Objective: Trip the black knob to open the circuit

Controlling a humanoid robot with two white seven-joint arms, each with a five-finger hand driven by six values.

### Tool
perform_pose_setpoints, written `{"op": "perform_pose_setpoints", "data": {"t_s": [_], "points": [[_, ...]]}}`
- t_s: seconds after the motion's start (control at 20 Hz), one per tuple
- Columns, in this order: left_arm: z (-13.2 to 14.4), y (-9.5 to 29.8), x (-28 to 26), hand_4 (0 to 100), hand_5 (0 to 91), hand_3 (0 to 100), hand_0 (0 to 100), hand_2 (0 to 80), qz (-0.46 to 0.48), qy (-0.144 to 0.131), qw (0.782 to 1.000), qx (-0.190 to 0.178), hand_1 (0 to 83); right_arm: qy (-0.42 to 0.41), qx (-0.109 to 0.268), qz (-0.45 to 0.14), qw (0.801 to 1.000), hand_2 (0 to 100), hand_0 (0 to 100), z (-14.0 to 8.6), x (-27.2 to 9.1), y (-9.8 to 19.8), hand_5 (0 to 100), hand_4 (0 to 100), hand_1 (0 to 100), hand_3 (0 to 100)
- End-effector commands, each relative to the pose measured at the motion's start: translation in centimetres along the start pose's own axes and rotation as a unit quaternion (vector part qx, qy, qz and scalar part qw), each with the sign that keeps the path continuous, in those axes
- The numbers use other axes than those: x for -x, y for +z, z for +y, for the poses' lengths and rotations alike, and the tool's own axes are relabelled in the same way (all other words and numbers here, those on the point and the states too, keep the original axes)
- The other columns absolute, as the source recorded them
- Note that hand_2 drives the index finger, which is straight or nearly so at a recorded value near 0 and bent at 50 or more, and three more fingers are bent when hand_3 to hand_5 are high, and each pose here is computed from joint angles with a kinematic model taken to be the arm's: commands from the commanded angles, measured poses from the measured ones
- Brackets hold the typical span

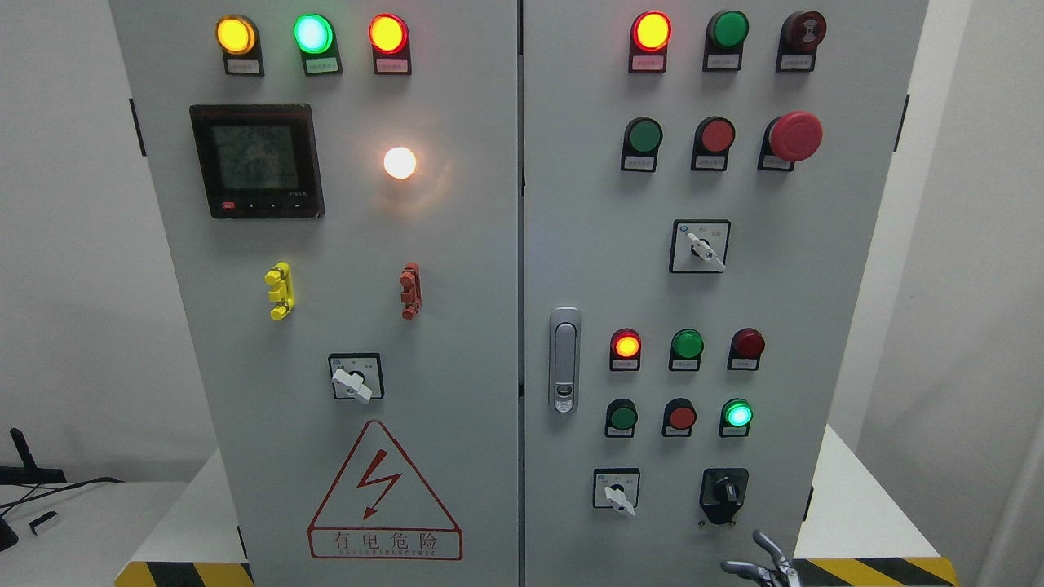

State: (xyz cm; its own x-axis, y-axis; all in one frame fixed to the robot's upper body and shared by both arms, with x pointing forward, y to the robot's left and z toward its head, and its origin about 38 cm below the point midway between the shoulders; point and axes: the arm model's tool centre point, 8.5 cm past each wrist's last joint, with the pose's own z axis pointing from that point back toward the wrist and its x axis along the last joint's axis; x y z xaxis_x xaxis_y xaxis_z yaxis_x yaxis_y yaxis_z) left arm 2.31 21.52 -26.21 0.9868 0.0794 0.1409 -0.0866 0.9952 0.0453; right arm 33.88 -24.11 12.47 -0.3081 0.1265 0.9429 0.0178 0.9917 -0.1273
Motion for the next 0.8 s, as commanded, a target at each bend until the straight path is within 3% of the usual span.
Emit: {"op": "perform_pose_setpoints", "data": {"t_s": [0.0, 0.75], "points": [[0.0, 0.0, 0.0, 0, 0.0, 0, 12, 0.0, -0.001, -0.015, 1.000, 0.003, 38.9, 0.005, -0.016, -0.027, 1.000, 0, 14, -3.2, -2.8, 2.1, 0, 0, 17, 4], [-0.1, 0.0, 0.0, 0, 0.0, 0, 12, 0.0, -0.001, -0.015, 1.000, 0.003, 38.9, -0.023, -0.045, -0.017, 0.999, 0, 7, -3.4, -2.8, 3.8, 0, 0, 15, 4]]}}
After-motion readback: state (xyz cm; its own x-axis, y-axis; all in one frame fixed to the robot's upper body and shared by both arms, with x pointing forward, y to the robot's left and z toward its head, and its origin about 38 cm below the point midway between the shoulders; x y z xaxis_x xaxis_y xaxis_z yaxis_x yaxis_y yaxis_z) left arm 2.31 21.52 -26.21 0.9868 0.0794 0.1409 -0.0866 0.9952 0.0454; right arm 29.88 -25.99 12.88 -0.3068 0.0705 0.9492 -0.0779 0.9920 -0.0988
